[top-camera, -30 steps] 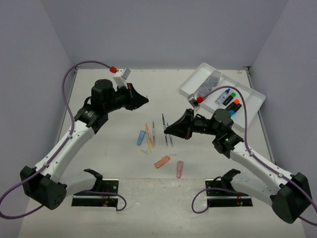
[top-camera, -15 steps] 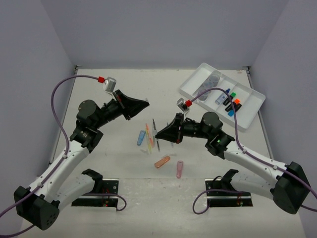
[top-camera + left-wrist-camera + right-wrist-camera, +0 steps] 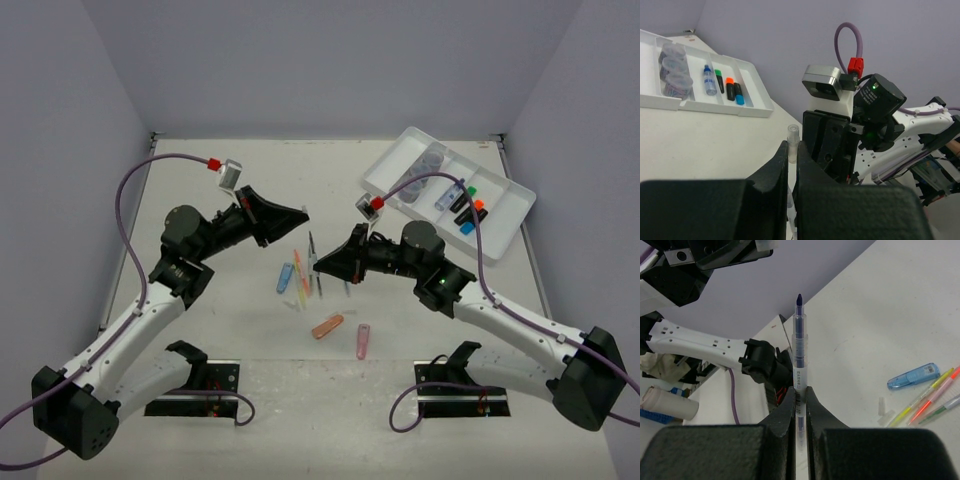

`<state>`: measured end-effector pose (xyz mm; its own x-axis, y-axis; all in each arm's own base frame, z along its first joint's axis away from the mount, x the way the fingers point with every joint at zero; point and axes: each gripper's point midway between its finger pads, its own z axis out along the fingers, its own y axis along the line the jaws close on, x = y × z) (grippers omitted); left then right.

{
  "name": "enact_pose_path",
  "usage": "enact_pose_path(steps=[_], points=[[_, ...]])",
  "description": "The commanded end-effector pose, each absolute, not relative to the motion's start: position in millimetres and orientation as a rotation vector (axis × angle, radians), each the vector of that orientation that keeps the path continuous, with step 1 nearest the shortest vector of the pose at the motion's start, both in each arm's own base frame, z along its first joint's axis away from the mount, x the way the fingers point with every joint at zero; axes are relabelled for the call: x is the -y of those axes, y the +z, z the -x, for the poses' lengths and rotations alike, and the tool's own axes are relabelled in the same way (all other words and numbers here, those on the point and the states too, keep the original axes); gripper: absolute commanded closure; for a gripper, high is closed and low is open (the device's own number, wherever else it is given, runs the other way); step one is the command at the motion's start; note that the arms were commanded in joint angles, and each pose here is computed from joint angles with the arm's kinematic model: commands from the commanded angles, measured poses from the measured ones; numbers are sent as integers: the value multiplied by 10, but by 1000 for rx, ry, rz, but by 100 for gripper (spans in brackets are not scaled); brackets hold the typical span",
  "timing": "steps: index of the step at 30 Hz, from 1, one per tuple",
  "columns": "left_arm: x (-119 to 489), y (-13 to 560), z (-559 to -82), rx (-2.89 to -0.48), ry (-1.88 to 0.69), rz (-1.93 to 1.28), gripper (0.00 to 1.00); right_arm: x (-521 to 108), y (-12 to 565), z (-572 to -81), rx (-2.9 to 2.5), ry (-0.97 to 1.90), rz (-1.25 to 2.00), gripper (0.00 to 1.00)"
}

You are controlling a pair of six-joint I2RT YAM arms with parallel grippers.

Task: Sort the stationery into containers
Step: Close the pen cap on the pen.

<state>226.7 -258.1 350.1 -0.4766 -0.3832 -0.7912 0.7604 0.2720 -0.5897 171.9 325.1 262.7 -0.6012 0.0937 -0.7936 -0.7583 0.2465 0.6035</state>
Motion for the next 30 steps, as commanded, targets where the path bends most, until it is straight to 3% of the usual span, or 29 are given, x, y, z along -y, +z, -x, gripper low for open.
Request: enact_pose_path(steps=[1, 30], points=[[2683, 3604, -2194, -1485, -1462, -409, 100, -3250, 2868, -1745, -1701, 1414, 626, 100], [2755, 3583, -2230, -1495, -1435, -424, 100, -3148, 2932, -1755, -1657, 1359, 608, 100]])
